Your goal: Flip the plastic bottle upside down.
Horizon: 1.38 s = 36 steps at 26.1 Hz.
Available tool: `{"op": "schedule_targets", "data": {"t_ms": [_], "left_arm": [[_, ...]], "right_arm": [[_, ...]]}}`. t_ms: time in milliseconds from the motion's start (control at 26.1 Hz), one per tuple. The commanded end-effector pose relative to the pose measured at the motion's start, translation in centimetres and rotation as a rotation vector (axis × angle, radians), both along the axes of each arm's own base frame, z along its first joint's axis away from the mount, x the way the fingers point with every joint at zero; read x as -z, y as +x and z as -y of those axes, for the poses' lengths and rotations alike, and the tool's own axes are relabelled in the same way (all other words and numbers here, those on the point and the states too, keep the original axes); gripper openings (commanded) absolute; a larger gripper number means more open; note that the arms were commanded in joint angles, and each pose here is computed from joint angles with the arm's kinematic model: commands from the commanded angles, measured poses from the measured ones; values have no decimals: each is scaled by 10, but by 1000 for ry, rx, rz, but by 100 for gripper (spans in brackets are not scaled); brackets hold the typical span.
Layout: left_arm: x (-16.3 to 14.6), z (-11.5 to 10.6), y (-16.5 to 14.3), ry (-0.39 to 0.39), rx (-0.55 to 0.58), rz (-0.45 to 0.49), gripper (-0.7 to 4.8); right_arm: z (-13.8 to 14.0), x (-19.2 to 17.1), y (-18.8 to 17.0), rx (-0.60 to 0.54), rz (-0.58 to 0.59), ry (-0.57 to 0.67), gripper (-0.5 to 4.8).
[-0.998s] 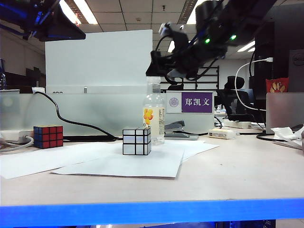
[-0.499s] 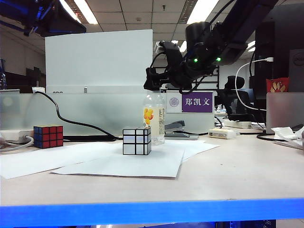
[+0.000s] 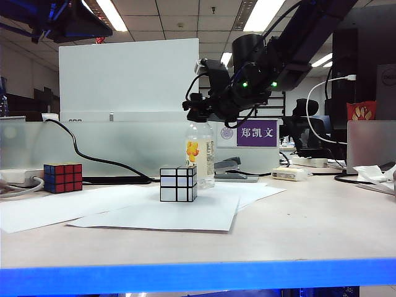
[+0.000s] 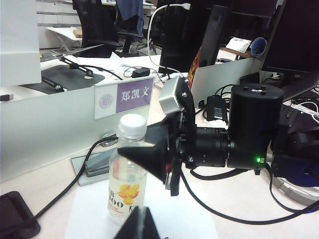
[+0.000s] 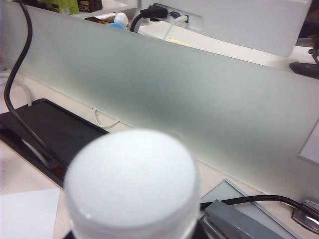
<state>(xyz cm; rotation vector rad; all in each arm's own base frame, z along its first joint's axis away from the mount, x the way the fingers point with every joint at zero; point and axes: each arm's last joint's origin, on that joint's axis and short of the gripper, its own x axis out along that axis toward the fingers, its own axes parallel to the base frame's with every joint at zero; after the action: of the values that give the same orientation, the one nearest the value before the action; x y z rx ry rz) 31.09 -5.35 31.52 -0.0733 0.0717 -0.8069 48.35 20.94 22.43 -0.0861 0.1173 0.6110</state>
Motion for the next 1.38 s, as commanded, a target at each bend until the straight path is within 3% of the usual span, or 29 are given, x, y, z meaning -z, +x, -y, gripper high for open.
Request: {"op": "schedule_targets", "data": {"t_ms": [38, 115, 192, 307, 422, 537, 652, 844, 998, 1113, 1228, 1304, 1381], "left_arm": [[-5, 0, -1, -16, 6, 19, -3], [-6, 0, -1, -24, 6, 21, -3], [-6, 0, -1, -24, 9, 21, -3], [-6, 0, -1, -36, 24, 10, -3], [-10, 1, -1, -71, 48, 23, -3], [-19, 1, -2, -142, 68, 43, -4], [-33, 3, -9, -217, 223, 91, -3], [-49, 4, -19, -282, 385, 125, -3], [-61, 5, -34, -237, 563, 211, -4], [-73, 3, -49, -199, 657, 314, -4], [-82, 2, -66, -91, 752, 359, -4], [-89, -5, -75, -20, 770, 374, -4], [-95, -11, -83, 0, 752, 402, -4]], "right_arm": [[-1, -5, -1, 0, 22, 10, -10], [-1, -7, -1, 15, 4, 57, -9], [2, -14, 1, 39, -10, 196, -9], [11, -43, -4, 25, 8, 331, -9], [19, -95, -26, 18, 76, 274, -9], [31, -140, -56, 13, 65, 197, -9], [48, -195, -107, -20, 82, 87, -9], [77, -246, -172, -123, -2, 169, -9], [104, -283, -221, -263, -107, 402, -9], [112, -296, -251, -366, -195, 469, -9], [119, -308, -275, -415, -252, 552, -9], [119, -308, -278, -430, -328, 610, -9], [119, -309, -277, -426, -370, 655, -9]]}}
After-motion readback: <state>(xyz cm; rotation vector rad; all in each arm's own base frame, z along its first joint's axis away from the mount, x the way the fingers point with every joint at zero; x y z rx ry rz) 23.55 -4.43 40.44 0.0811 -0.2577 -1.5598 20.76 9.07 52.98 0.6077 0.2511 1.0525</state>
